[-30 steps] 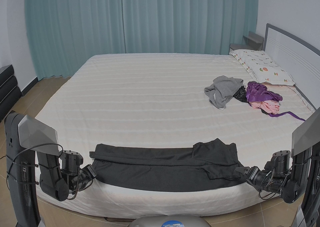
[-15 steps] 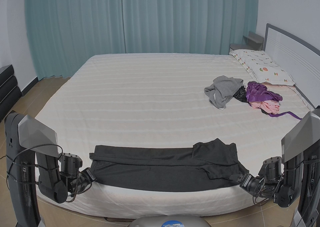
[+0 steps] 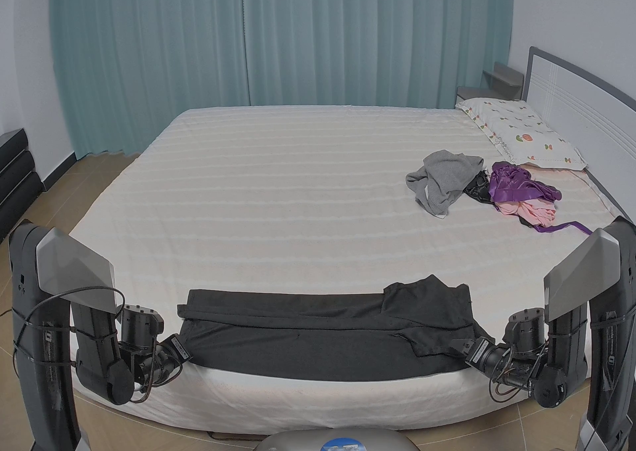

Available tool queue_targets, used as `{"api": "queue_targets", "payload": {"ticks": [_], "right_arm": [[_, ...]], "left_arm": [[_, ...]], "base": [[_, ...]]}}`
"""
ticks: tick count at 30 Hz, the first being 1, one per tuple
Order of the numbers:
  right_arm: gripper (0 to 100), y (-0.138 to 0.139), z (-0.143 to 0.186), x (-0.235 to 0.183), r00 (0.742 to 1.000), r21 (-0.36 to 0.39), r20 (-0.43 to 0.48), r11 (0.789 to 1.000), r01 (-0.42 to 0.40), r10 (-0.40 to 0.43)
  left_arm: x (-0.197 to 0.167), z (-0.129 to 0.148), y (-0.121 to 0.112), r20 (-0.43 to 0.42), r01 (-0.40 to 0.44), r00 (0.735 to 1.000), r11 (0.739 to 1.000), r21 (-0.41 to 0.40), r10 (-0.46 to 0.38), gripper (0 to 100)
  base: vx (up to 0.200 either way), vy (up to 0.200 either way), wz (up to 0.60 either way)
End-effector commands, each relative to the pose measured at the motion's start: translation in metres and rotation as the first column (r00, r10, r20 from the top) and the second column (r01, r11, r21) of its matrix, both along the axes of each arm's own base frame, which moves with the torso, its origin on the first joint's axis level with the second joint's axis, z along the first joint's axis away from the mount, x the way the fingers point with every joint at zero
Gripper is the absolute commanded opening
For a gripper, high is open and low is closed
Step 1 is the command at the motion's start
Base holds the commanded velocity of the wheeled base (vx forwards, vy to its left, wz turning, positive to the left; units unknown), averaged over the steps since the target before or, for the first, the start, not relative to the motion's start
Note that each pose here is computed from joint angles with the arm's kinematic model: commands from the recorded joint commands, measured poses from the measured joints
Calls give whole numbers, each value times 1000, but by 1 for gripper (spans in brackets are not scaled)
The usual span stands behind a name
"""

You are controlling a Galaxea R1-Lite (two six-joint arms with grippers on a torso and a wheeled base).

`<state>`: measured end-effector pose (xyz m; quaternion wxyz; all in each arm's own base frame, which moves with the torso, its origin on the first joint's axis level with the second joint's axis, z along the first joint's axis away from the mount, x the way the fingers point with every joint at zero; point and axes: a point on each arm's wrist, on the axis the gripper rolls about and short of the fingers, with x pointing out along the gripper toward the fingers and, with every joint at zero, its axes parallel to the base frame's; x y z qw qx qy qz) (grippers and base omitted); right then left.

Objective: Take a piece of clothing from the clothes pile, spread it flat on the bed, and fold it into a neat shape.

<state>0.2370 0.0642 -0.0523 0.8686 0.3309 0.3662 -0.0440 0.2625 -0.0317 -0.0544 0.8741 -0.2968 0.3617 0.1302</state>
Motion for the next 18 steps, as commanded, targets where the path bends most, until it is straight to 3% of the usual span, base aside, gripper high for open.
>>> {"api": "queue_targets", "payload": {"ticks": [1, 18], "right_arm": [[0, 2, -5, 6, 1000, 2, 7, 1000, -1, 1], [0, -12, 12, 1, 998, 24, 36, 999, 46, -47]], "left_arm": [[0, 0, 0, 0, -1, 1000, 1000, 0, 1, 0], [-17, 17, 3, 1, -2, 1000, 1000, 2, 2, 0]], "base": [[0, 0, 0], [0, 0, 0]]}}
